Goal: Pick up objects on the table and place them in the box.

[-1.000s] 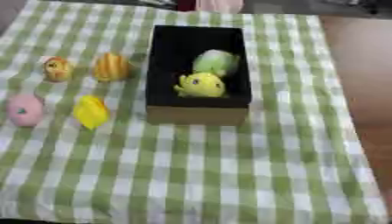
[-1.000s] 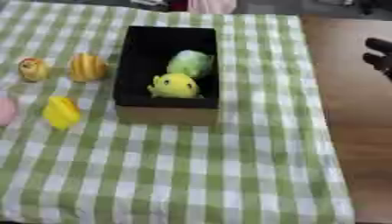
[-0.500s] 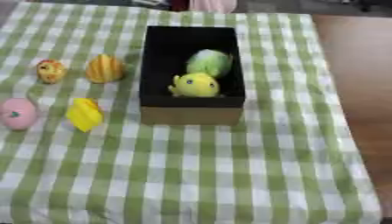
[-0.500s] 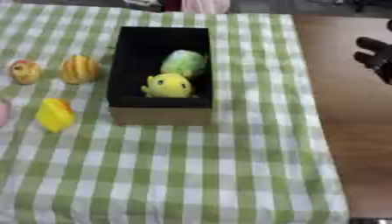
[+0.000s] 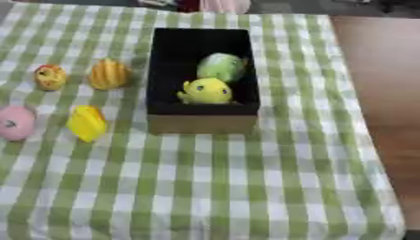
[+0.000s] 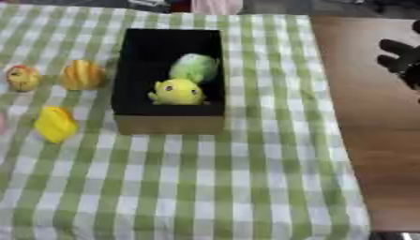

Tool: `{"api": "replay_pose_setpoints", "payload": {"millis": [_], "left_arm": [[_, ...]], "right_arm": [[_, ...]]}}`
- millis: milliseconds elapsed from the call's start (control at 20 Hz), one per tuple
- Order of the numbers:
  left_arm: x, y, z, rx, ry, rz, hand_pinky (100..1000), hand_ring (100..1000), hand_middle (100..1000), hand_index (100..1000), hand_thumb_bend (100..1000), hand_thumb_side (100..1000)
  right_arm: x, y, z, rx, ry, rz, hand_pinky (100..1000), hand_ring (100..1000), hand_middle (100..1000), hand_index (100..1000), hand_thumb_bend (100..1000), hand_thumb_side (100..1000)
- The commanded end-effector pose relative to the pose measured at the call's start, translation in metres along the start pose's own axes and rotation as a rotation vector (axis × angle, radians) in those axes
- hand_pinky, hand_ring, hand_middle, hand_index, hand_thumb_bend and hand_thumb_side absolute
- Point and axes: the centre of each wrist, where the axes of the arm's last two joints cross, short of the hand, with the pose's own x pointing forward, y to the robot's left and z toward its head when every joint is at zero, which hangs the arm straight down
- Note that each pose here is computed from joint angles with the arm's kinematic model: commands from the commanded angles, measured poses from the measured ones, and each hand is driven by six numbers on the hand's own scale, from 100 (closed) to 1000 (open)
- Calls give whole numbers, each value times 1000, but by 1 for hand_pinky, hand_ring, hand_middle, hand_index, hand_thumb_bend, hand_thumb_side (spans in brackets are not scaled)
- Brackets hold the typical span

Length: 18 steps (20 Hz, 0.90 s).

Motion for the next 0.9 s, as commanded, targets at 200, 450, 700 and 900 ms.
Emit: {"api": "replay_pose_setpoints", "payload": {"millis": [200, 450, 700, 900], "left_arm": [[-3, 6, -13, -92, -14, -59, 912, 830, 765, 850, 447, 388], [-4, -7, -33, -154, -22, -54, 906, 822, 757, 845, 428, 418], [-1, -19, -56, -199, -41, -17, 900, 814, 752, 844, 408, 448], [0, -25, -70, -228, -38, -23, 895, 818, 758, 844, 441, 453]], "right_arm": [[7, -2, -9, 40, -12, 19, 1000, 1000, 633, 993, 100, 878], [7, -2, -11, 44, -14, 15, 1000, 1000, 632, 993, 100, 879], [6, -1, -12, 49, -10, 14, 1000, 1000, 631, 993, 100, 881], [5, -1, -13, 53, -8, 14, 1000, 1000, 631, 993, 100, 882]]}}
